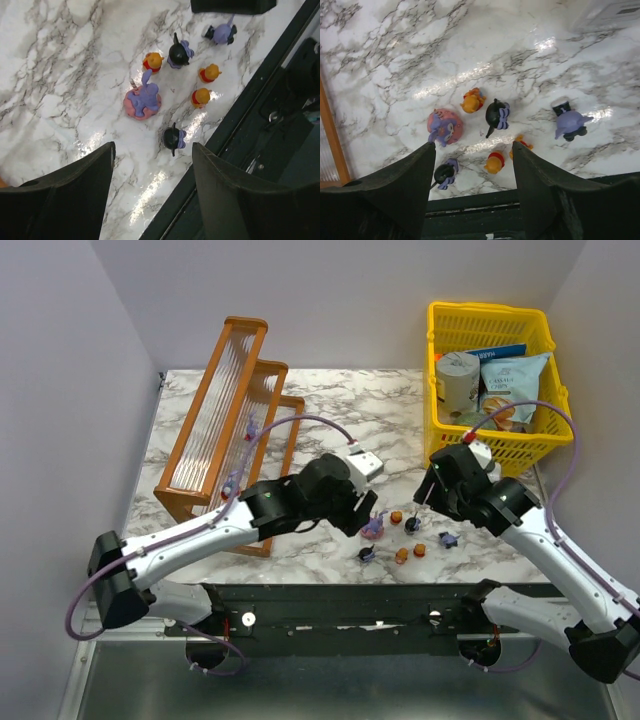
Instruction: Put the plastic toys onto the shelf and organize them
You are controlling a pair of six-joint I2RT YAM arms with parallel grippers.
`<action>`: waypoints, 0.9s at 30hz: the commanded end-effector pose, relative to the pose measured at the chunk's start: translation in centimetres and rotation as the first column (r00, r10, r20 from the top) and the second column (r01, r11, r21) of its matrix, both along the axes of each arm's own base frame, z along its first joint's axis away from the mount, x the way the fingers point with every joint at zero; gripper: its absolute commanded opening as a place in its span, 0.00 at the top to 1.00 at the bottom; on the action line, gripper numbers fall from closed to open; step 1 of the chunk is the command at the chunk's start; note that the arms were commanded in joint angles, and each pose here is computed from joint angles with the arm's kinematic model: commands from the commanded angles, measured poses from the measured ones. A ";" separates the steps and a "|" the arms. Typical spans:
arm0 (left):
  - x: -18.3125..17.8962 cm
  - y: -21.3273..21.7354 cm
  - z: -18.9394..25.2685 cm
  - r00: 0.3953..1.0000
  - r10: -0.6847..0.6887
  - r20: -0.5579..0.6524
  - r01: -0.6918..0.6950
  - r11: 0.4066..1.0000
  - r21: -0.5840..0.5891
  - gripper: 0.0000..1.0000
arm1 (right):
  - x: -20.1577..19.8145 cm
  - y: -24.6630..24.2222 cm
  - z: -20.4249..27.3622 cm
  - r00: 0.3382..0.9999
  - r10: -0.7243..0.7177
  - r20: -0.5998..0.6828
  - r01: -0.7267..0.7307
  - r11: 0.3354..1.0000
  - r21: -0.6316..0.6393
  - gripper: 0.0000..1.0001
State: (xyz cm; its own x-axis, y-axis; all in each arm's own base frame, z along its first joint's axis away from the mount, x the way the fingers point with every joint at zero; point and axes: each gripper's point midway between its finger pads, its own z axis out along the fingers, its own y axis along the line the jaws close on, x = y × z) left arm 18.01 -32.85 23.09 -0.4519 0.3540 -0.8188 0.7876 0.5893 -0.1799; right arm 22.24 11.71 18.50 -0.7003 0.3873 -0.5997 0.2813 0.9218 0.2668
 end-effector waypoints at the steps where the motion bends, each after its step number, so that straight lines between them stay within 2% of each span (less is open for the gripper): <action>1: 1.2 -2.4 -2.1 0.998 -0.004 0.062 0.000 0.998 0.064 0.31 | -0.5 -3.6 1.2 0.996 -0.086 0.033 0.088 0.993 -0.073 0.29; 5: 1.1 -4.7 -5.0 0.998 -0.060 0.034 0.056 0.991 0.118 0.35 | -0.7 -5.2 2.1 0.992 -0.115 0.058 0.119 0.990 -0.080 0.28; 10: 0.4 -7.2 -7.0 0.995 -0.100 0.008 0.098 0.987 0.126 0.39 | -1.2 -6.2 2.4 0.989 -0.129 0.074 0.135 0.987 -0.081 0.27; 14: 1.3 -8.5 -9.4 0.998 -0.054 -0.022 0.057 0.984 0.168 0.42 | -1.5 -6.5 2.2 0.988 -0.136 0.075 0.142 0.987 -0.075 0.27; 19: 3.2 -8.7 -10.8 0.999 0.033 0.013 -0.035 0.973 0.228 0.46 | -1.9 -6.9 2.2 0.987 -0.139 0.079 0.145 0.986 -0.079 0.27; 21: 3.6 -8.7 -11.4 0.999 0.049 0.016 -0.052 0.966 0.254 0.51 | -1.9 -6.9 2.3 0.987 -0.139 0.083 0.145 0.986 -0.078 0.27; 27: 4.7 -7.9 -12.5 0.992 0.119 0.049 -0.128 0.944 0.303 0.58 | -1.9 -7.2 2.3 0.986 -0.141 0.086 0.149 0.985 -0.088 0.27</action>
